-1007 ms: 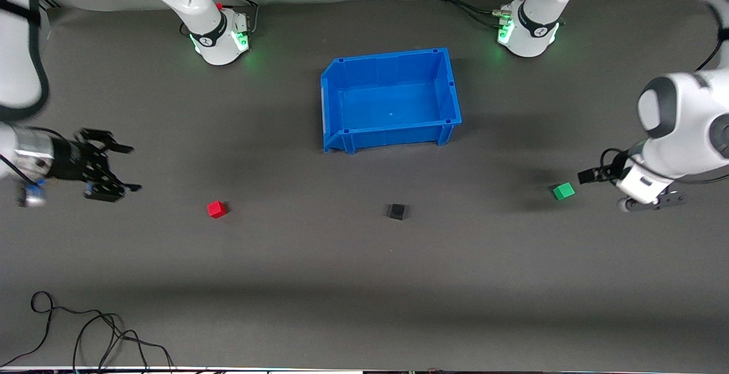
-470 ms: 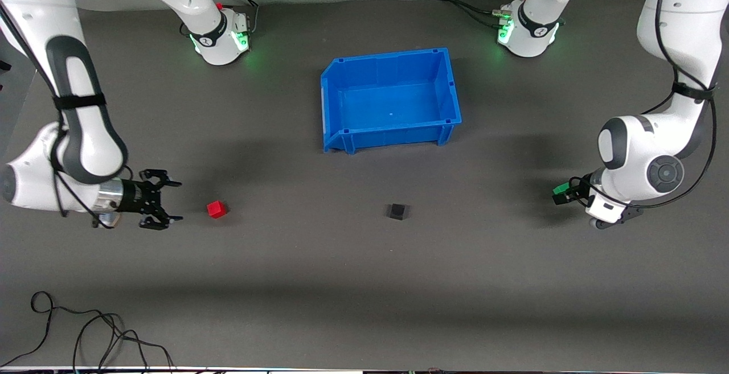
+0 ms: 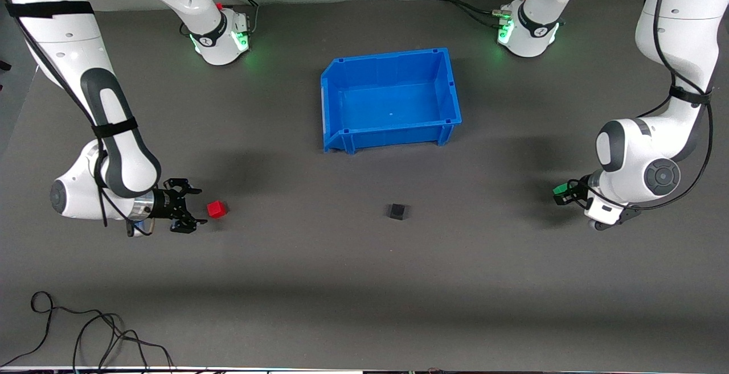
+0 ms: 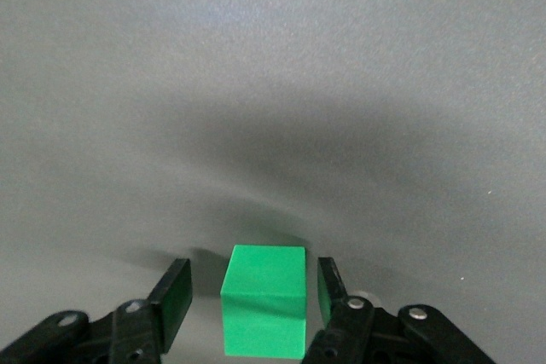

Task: Attach green and red cubes to black cube
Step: 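Close the right gripper on the red cube while the left gripper grasps green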

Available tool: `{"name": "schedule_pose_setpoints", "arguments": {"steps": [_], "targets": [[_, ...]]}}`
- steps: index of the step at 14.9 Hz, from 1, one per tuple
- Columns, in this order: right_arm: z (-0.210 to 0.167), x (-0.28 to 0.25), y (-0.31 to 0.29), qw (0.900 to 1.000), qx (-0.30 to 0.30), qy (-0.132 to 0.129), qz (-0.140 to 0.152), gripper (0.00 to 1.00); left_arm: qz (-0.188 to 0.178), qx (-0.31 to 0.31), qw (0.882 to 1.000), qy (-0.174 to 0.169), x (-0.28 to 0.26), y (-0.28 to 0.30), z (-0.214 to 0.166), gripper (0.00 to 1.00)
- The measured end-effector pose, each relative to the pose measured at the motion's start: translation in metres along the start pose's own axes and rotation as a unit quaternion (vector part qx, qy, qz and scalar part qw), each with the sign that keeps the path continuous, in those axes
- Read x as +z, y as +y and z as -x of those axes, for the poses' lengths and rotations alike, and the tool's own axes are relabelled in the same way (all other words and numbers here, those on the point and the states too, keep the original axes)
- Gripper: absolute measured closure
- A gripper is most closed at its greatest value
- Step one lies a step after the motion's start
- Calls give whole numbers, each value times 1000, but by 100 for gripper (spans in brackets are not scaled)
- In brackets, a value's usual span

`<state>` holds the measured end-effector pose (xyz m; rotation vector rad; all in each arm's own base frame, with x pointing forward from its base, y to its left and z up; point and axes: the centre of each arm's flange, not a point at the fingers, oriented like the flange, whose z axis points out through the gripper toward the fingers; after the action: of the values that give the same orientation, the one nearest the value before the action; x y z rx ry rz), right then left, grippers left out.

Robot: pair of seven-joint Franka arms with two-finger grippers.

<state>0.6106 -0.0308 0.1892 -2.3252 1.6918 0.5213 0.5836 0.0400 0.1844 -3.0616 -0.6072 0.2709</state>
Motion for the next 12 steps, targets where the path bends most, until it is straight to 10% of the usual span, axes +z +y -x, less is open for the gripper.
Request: {"name": "schedule_pose_setpoints", "arguments": {"steps": [4, 10, 12], "targets": [[13, 15, -11, 1000, -25, 15, -6, 0, 2, 0, 1000, 4, 10, 1, -5, 37], [13, 23, -12, 999, -32, 14, -8, 60, 3, -3, 1000, 7, 6, 3, -8, 63], [12, 22, -12, 999, -33, 14, -9, 60, 2, -14, 1000, 2, 0, 4, -11, 63]]}}
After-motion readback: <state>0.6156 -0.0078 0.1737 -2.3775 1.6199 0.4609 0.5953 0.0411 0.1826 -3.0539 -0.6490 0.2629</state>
